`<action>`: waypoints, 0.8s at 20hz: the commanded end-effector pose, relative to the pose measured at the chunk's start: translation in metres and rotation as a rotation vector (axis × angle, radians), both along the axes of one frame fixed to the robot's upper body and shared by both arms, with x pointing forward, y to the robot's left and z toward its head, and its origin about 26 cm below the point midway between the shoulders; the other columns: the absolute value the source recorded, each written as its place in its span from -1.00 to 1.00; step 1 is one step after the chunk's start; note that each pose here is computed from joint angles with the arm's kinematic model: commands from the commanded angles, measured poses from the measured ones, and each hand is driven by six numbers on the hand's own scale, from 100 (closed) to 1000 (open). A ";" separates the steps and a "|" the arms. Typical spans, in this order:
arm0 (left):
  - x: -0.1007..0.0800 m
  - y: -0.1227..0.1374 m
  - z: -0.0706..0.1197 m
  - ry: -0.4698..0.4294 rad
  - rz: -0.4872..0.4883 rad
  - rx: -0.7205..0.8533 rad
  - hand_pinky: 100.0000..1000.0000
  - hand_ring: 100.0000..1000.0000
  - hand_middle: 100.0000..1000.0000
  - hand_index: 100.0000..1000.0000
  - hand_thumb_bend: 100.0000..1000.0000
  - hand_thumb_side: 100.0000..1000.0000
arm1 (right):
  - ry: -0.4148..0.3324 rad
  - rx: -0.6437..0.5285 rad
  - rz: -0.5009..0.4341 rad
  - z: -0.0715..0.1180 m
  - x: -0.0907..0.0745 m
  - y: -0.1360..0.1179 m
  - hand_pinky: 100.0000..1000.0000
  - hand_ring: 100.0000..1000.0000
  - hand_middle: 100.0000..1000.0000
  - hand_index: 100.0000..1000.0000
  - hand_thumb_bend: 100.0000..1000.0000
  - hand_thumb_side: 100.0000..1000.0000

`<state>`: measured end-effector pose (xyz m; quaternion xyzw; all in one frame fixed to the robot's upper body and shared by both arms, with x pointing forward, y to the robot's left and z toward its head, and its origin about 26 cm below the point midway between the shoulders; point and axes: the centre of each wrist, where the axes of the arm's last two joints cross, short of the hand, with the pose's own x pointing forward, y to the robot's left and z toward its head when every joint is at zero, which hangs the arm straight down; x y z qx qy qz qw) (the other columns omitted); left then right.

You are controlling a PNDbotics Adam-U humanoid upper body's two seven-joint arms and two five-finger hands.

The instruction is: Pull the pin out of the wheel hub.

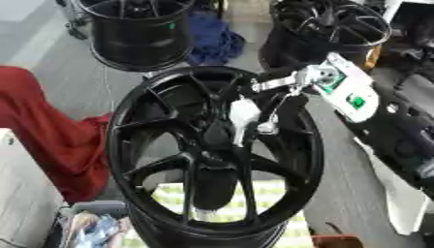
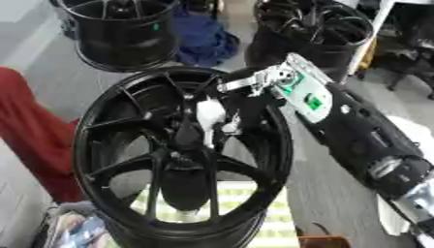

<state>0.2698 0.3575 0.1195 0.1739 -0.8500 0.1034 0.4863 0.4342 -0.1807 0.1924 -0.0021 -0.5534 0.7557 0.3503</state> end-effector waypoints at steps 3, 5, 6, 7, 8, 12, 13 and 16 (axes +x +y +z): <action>0.000 0.001 0.007 -0.017 0.003 0.016 0.98 0.78 0.67 0.76 -0.21 -0.09 | -0.136 0.138 -0.023 0.062 -0.018 -0.029 0.46 0.08 -0.38 -0.06 -1.00 -0.57; -0.001 0.002 0.007 -0.016 0.008 0.019 0.98 0.78 0.67 0.76 -0.21 -0.09 | -0.192 0.198 -0.056 0.087 -0.034 -0.054 0.46 0.07 -0.37 -0.05 -1.00 -0.58; -0.001 0.003 0.007 -0.016 0.010 0.020 0.98 0.78 0.67 0.76 -0.21 -0.09 | -0.220 0.227 -0.080 0.097 -0.044 -0.068 0.46 0.07 -0.37 -0.05 -1.00 -0.59; -0.001 0.003 0.007 -0.016 0.013 0.020 0.98 0.78 0.67 0.76 -0.21 -0.09 | -0.249 0.258 -0.116 0.104 -0.055 -0.084 0.46 0.06 -0.38 -0.05 -1.00 -0.59; -0.001 0.004 0.007 -0.017 0.015 0.020 0.98 0.78 0.67 0.76 -0.21 -0.09 | -0.279 0.295 -0.162 0.108 -0.065 -0.101 0.46 0.06 -0.38 -0.06 -1.00 -0.59; -0.002 0.004 0.007 -0.019 0.024 0.019 0.98 0.78 0.67 0.76 -0.21 -0.08 | -0.334 0.460 -0.427 0.079 -0.097 -0.166 0.43 0.01 -0.40 -0.06 -1.00 -0.56; -0.002 0.005 0.007 -0.021 0.027 0.017 0.98 0.78 0.67 0.76 -0.21 -0.08 | -0.332 0.497 -0.520 0.061 -0.103 -0.183 0.42 0.00 -0.41 -0.06 -1.00 -0.53; -0.003 0.005 0.007 -0.022 0.037 0.012 0.99 0.79 0.67 0.76 -0.21 -0.08 | -0.329 0.595 -0.842 -0.010 -0.128 -0.231 0.40 -0.01 -0.39 -0.03 -1.00 -0.48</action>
